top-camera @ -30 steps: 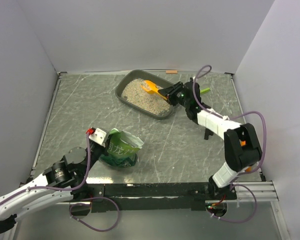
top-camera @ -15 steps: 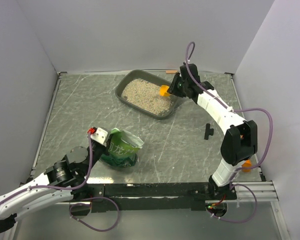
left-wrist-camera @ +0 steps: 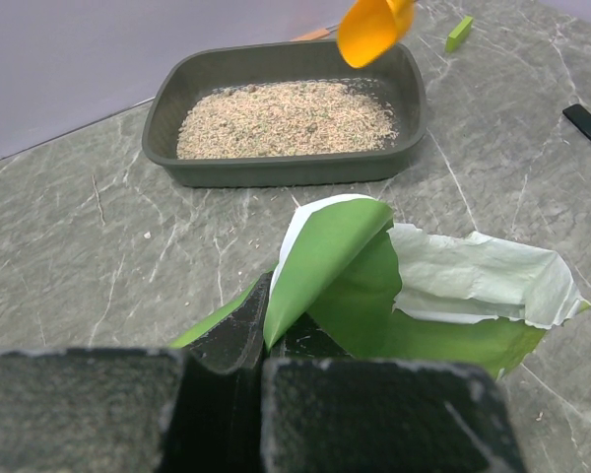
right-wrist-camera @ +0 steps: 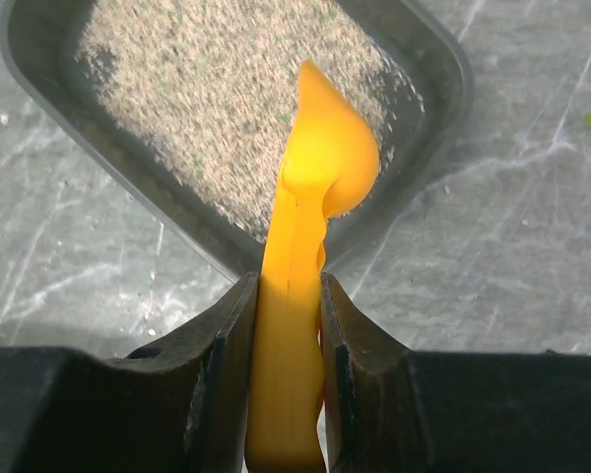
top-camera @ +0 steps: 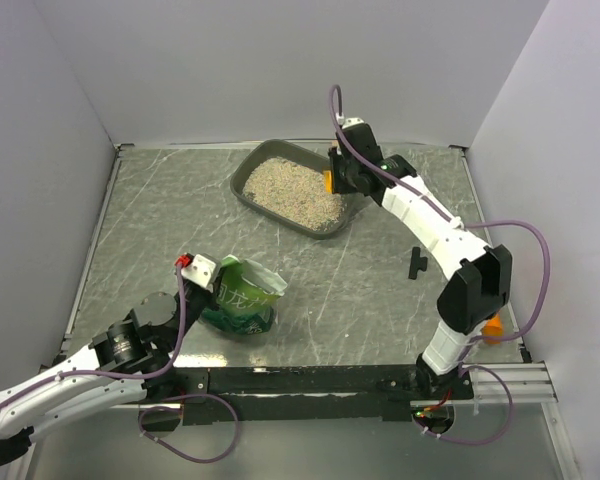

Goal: Fill the litter box with clean litter

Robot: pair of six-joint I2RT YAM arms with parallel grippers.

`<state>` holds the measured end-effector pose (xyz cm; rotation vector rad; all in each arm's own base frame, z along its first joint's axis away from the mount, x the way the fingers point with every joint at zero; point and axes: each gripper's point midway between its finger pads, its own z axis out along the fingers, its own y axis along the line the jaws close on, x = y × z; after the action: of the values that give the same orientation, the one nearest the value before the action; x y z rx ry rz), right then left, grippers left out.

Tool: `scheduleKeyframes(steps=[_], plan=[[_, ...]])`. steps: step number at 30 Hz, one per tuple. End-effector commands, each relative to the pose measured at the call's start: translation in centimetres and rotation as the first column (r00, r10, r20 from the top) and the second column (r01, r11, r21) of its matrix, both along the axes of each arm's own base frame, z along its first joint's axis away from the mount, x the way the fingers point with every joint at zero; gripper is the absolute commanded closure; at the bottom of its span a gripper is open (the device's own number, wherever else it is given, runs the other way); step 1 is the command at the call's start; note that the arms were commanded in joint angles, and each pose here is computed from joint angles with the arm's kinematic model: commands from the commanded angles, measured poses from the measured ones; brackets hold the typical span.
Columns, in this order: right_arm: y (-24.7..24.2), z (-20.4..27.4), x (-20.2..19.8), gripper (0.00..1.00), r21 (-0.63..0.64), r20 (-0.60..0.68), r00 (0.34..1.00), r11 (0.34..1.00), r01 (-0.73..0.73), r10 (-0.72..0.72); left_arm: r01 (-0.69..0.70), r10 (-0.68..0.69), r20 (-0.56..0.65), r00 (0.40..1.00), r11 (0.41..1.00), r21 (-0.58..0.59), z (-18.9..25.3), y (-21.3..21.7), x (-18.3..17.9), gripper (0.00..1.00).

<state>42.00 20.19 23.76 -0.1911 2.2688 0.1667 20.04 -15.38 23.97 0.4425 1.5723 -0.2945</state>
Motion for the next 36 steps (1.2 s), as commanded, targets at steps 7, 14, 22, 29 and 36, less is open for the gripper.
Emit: scheduleKeyframes(steps=[7,14,22,29,36], plan=[[-7.8,2.2,-6.3,1.00,-0.040,0.112,0.975,0.979,0.198,-0.193,-0.031,0.032,0.026,0.999,0.998,-0.055,1.9,0.7,0.1,0.99],[-11.0,-0.3,-9.3,1.00,0.020,0.129,0.948,0.957,0.290,-0.290,-0.024,0.027,0.038,0.999,0.997,-0.071,2.3,0.8,0.0,0.99],[-11.3,-5.3,-7.9,0.96,0.109,0.033,0.951,0.946,0.304,-0.309,-0.024,0.026,0.037,0.999,0.997,-0.070,2.3,0.9,-0.1,0.99],[-12.1,-8.7,-5.5,0.87,0.125,-0.016,0.941,0.933,0.337,-0.338,-0.020,0.021,0.033,0.999,0.998,-0.054,1.8,0.6,0.0,0.99],[-13.5,-12.5,-3.0,0.49,0.116,-0.127,0.921,0.917,0.382,-0.368,-0.024,0.025,0.029,0.999,0.999,-0.033,1.3,0.5,0.2,0.99]])
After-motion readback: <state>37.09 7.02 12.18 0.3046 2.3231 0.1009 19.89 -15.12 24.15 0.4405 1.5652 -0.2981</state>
